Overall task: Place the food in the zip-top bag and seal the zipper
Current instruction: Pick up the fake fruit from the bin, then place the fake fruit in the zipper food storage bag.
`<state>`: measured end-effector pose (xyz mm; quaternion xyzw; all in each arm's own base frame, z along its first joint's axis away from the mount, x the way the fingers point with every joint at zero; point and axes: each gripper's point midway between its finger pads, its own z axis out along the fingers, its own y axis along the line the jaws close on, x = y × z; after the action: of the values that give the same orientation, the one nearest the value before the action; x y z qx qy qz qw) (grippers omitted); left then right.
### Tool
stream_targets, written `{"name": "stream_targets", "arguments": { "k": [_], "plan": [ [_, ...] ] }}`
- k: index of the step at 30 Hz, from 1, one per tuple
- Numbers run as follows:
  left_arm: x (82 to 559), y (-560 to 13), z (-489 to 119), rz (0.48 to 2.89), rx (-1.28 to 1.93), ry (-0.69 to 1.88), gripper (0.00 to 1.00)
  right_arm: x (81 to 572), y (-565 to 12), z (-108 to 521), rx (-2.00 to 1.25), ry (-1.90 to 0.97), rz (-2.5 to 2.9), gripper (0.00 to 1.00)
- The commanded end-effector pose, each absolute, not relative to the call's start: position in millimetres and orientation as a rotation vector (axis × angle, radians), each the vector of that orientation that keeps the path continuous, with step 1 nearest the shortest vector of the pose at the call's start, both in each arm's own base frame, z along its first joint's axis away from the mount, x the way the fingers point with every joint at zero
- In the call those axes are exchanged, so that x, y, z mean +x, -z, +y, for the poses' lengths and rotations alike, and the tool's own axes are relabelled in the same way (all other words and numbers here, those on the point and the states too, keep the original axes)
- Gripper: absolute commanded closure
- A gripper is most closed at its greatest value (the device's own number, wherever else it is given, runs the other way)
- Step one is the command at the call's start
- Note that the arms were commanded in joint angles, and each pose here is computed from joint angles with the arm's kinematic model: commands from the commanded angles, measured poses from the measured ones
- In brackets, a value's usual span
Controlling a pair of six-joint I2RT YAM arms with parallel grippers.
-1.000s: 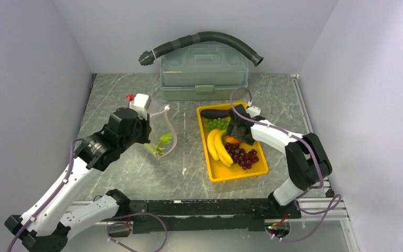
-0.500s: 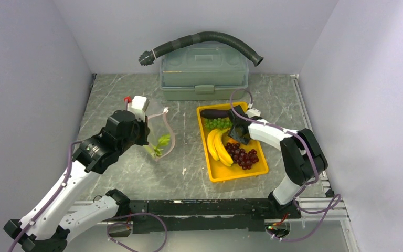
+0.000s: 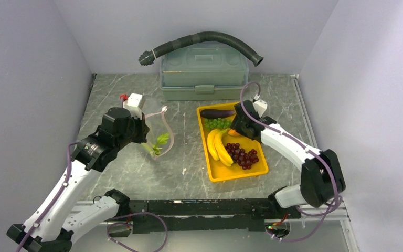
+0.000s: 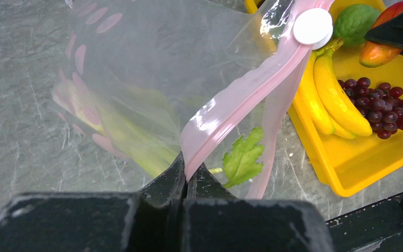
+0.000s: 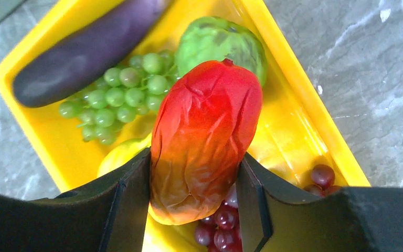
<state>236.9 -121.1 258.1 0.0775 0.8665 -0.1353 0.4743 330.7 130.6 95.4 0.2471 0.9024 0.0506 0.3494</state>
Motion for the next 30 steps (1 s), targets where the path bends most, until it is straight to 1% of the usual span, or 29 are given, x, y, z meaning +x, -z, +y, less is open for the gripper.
{"name": "stream_targets", "arguments": {
  "k": [1, 5, 9, 14, 17, 20, 30],
  "plan": [
    [241.0, -269.0, -128.6, 2.068, 0.212, 0.389, 1.00, 333.6, -139.7, 145.3, 0.503, -0.247, 2.273, 1.00],
    [241.6, -266.7, -128.9, 2.077, 0.213, 0.387, 1.00, 325.2, -177.5, 180.8, 0.292, -0.424, 2.224, 1.00],
    [242.1, -265.5, -129.4, 2.084, 0.214, 0.389, 1.00, 304.7, -224.3, 226.8, 0.044, -0.540, 2.107, 1.00],
    [242.2, -265.9, -130.9, 2.082, 0.216, 0.405, 1.00, 269.6, -270.4, 278.9, -0.205, -0.659, 1.964, 1.00],
    [242.2, -265.0, -132.1, 2.087, 0.221, 0.413, 1.00, 241.5, -293.3, 312.1, -0.395, -0.819, 1.845, 1.00],
    [241.8, -266.2, -132.8, 2.082, 0.221, 0.425, 1.00, 218.5, -306.9, 333.1, -0.525, -0.913, 1.758, 1.00],
    [242.8, -266.8, -130.7, 2.080, 0.213, 0.428, 1.00, 167.6, -316.0, 377.8, -0.851, -0.995, 1.555, 1.00]
  ]
}}
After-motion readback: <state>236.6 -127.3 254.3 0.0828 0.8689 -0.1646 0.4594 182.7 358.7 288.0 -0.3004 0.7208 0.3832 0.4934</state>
